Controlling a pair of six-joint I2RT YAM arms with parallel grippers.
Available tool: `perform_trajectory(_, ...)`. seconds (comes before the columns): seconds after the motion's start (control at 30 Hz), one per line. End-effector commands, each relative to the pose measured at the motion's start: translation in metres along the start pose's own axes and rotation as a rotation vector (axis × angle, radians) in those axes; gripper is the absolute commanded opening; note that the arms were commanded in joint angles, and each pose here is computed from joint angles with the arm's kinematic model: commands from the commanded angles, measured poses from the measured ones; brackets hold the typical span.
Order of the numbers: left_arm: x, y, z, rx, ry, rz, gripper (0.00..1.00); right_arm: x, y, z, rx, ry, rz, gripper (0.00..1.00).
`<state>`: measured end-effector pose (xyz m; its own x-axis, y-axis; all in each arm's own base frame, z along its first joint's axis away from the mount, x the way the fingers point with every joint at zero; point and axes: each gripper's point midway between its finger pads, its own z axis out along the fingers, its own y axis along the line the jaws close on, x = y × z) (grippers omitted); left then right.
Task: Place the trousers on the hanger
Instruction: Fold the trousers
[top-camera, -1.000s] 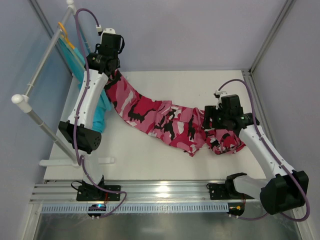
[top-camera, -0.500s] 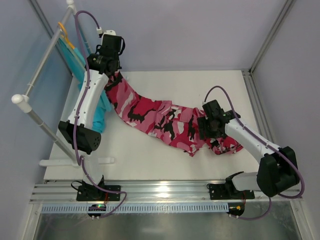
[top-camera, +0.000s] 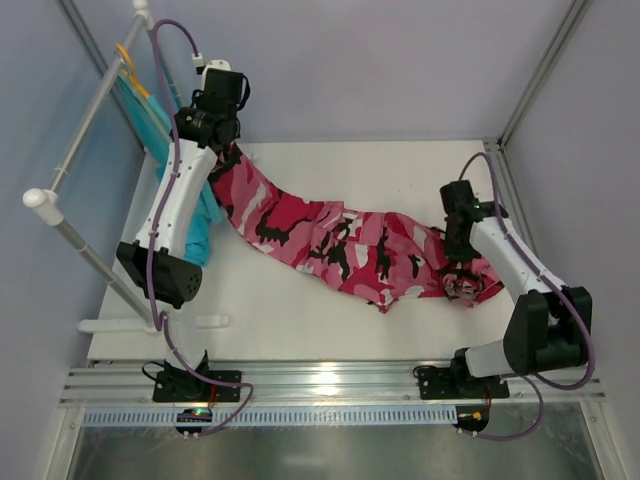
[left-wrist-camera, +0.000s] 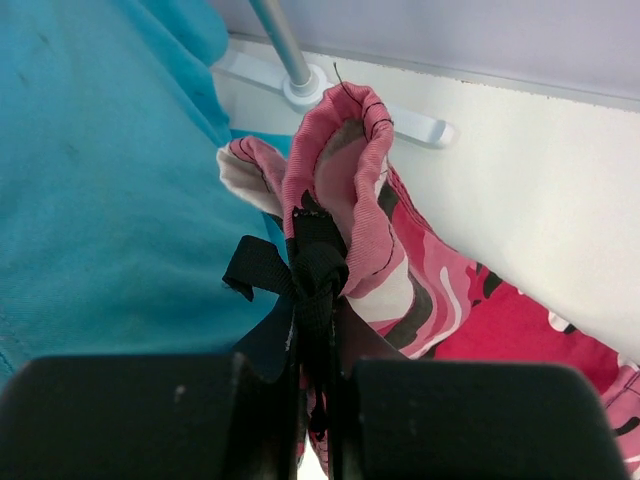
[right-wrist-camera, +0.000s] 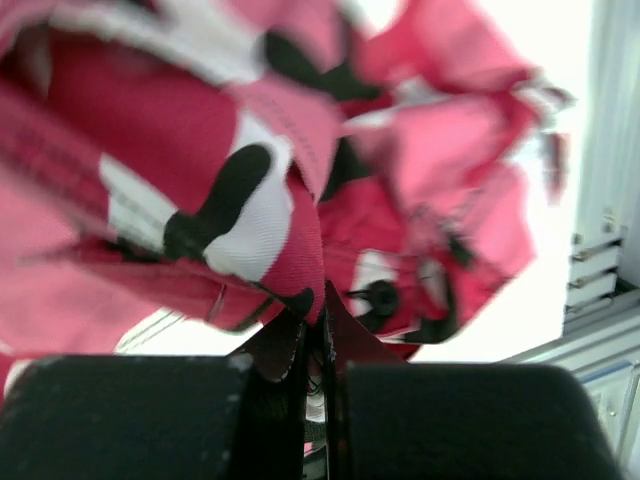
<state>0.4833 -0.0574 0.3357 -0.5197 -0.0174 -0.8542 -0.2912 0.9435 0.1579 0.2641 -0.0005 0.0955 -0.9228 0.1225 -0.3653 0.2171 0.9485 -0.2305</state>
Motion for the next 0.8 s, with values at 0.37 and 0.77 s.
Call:
perform_trajectory(0.37, -0.031, 0.030, -0.014, -0.106, -0.106, 0.000, 0.00, -0.063, -0.105, 0.040, 0.121, -0.024, 0.363, 0.11)
perform_trajectory(0.77, -0.043, 0.054, -0.014, -0.252, -0.147, 0.061, 0.00, -0.047, -0.171, 0.069, 0.281, 0.114, 0.503, 0.04)
